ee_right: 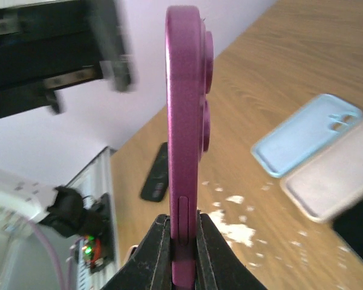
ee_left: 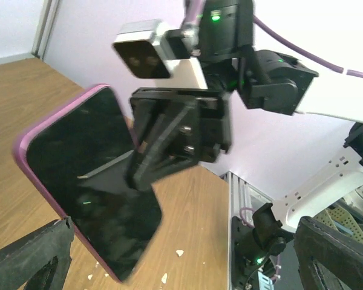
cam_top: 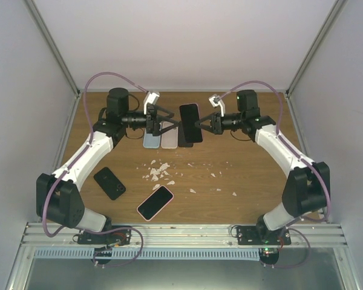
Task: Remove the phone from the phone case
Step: Place the phone at the center of the board.
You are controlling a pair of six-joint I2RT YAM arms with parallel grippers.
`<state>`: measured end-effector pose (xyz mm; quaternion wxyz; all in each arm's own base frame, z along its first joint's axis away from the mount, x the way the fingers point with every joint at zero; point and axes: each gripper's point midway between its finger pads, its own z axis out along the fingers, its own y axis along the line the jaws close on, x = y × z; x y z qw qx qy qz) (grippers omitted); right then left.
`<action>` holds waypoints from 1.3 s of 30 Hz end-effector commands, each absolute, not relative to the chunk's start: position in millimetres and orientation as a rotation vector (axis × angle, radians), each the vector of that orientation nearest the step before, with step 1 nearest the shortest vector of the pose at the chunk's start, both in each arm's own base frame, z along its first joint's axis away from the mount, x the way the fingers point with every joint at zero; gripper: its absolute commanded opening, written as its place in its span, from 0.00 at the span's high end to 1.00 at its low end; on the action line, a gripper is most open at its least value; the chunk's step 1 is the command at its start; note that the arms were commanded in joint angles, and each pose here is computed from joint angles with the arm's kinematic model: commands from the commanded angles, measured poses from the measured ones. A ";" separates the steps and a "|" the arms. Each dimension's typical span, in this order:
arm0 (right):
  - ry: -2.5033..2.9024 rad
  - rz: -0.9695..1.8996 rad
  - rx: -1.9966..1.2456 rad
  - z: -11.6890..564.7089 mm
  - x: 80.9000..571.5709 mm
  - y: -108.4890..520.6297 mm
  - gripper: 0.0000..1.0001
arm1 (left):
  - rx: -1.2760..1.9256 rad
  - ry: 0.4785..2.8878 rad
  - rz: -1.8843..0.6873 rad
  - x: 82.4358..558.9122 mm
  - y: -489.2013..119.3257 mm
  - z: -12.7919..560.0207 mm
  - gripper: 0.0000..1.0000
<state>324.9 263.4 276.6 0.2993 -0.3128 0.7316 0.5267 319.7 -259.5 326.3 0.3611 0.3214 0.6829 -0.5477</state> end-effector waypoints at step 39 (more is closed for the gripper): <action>2.394 1.449 -0.287 68.1 470.3 187.2 1.00 | 0.737 1.735 -1.322 329.6 -233.9 336.6 0.01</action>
